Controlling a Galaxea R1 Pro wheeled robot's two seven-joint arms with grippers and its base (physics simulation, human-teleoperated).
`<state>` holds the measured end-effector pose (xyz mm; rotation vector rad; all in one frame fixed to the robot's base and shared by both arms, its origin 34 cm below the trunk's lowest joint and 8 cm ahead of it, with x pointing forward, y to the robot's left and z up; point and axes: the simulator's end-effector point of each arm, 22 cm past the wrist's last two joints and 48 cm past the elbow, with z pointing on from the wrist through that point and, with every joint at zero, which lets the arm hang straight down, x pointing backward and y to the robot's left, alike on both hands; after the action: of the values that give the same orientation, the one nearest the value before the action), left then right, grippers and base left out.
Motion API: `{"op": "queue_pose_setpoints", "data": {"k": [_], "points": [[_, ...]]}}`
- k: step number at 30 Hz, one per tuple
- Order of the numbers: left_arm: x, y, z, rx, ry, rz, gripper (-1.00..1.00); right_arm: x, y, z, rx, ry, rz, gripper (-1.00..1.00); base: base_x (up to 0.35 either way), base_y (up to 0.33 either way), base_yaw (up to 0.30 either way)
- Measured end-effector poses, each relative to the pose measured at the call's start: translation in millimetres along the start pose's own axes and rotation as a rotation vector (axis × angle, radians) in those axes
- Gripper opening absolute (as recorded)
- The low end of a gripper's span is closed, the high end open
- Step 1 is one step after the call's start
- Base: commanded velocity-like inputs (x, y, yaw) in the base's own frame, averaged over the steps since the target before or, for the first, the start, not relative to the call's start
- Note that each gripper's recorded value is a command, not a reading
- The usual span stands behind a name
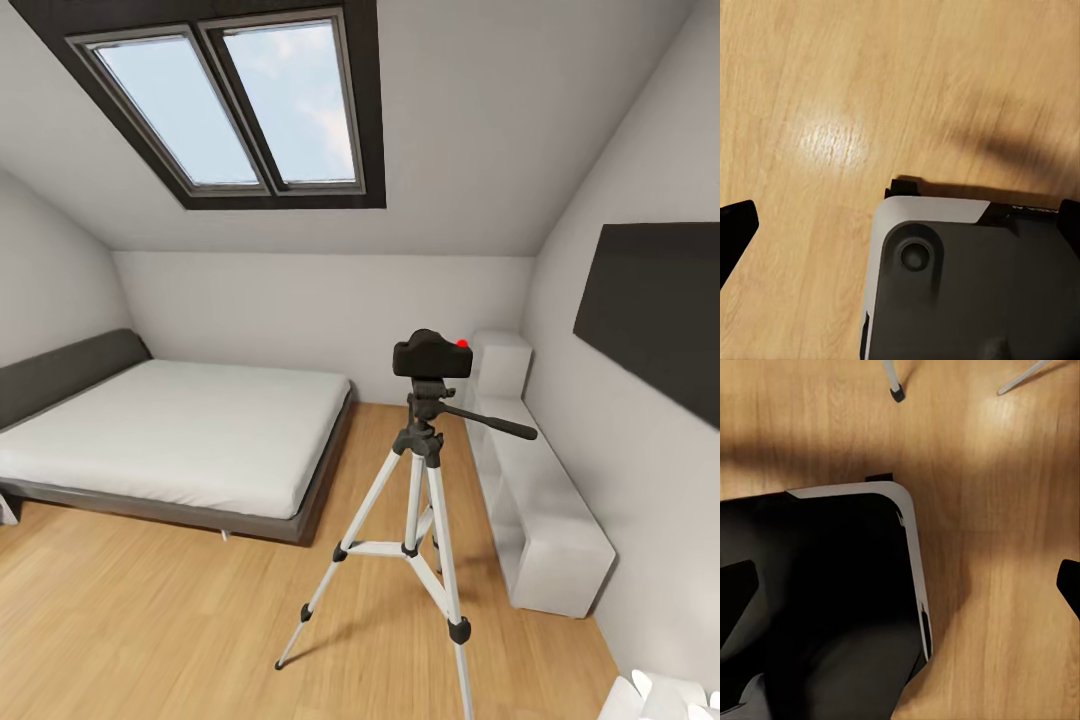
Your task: Attach the digital camera to the camera tripod in the bedroom.
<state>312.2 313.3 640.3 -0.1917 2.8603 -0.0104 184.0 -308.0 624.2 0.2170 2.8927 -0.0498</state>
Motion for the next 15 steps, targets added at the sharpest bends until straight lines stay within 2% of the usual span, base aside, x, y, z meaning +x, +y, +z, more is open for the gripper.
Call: {"op": "queue_pose_setpoints", "data": {"k": [15], "points": [[0.0,0.0,0.0,0.000,0.000,0.000,1.00,-0.1,3.8,0.2,-0.005,0.001,0.000,1.00,0.000,0.000,0.000]]}}
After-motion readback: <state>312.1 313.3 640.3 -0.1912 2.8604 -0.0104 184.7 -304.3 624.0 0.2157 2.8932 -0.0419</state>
